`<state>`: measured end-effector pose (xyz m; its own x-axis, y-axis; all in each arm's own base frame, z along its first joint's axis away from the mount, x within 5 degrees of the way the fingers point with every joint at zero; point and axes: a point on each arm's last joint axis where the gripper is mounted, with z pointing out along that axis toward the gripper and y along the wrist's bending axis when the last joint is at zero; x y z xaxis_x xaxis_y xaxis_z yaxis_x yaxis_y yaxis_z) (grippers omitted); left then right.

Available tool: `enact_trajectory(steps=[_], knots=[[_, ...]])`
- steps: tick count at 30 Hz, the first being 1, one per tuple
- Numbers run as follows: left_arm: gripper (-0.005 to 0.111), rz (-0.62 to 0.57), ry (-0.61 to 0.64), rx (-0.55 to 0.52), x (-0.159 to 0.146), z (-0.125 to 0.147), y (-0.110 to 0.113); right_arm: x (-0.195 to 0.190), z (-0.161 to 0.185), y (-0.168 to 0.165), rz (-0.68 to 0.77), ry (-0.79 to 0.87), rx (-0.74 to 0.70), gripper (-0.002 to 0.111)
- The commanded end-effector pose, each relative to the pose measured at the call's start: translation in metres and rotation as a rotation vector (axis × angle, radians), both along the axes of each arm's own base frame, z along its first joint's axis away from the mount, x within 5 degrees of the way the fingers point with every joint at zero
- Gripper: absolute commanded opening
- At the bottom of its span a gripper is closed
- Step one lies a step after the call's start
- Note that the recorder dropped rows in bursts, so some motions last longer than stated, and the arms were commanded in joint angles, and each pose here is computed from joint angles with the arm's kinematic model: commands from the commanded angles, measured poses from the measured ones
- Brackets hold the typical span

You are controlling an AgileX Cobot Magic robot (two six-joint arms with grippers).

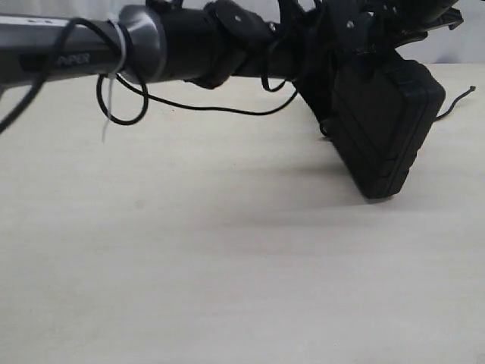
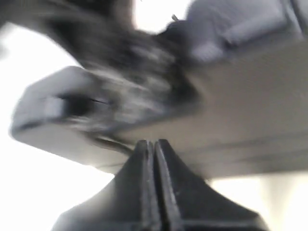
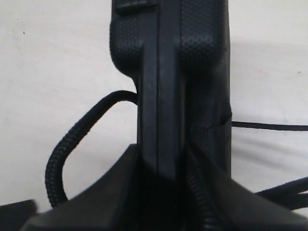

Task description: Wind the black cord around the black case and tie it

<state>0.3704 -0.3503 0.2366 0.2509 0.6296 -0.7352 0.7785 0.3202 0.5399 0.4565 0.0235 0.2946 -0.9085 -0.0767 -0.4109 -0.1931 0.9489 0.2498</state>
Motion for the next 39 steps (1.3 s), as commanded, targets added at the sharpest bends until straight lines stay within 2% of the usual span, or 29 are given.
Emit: enact_trajectory(steps=[1, 3, 10, 14, 21, 25, 27, 30, 33, 37, 39], knots=[[0.000, -0.026, 0.021, -0.085, -0.010, 0.038, 0.008, 0.000, -0.010, 0.000, 0.013, 0.041, -0.010, 0.004], [0.000, -0.024, 0.016, -0.102, -0.010, 0.044, 0.008, 0.000, -0.010, 0.000, 0.013, 0.041, -0.010, 0.004], [0.000, -0.047, 0.039, -0.125, -0.003, 0.030, -0.004, 0.000, -0.010, 0.000, 0.013, 0.041, -0.008, 0.004], [0.000, -0.040, 0.009, -0.139, 0.003, 0.024, -0.013, 0.000, -0.010, 0.000, 0.013, 0.041, -0.008, 0.004], [0.000, -0.025, 0.041, -0.099, 0.016, -0.013, -0.022, 0.000, -0.010, 0.000, 0.011, 0.041, -0.007, 0.004], [0.000, -0.033, 0.058, -0.088, 0.016, -0.023, -0.024, 0.000, -0.010, 0.000, 0.011, 0.041, -0.007, 0.004], [0.000, -0.039, 0.072, -0.120, 0.016, -0.019, -0.026, 0.000, -0.010, 0.000, 0.011, 0.041, -0.007, 0.004], [0.000, -0.065, 0.123, -0.232, 0.019, -0.008, -0.036, 0.000, -0.010, 0.000, 0.011, 0.041, -0.007, 0.004], [0.000, -0.076, 0.146, -0.262, 0.021, -0.011, -0.040, 0.000, -0.010, 0.000, 0.011, 0.041, -0.007, 0.004], [0.000, -0.069, 0.168, -0.234, 0.023, -0.030, -0.042, 0.000, -0.010, 0.000, 0.011, 0.041, -0.007, 0.004], [0.000, -0.088, 0.152, -0.205, 0.022, -0.032, -0.042, 0.000, -0.010, 0.000, 0.011, 0.041, -0.007, 0.004]])
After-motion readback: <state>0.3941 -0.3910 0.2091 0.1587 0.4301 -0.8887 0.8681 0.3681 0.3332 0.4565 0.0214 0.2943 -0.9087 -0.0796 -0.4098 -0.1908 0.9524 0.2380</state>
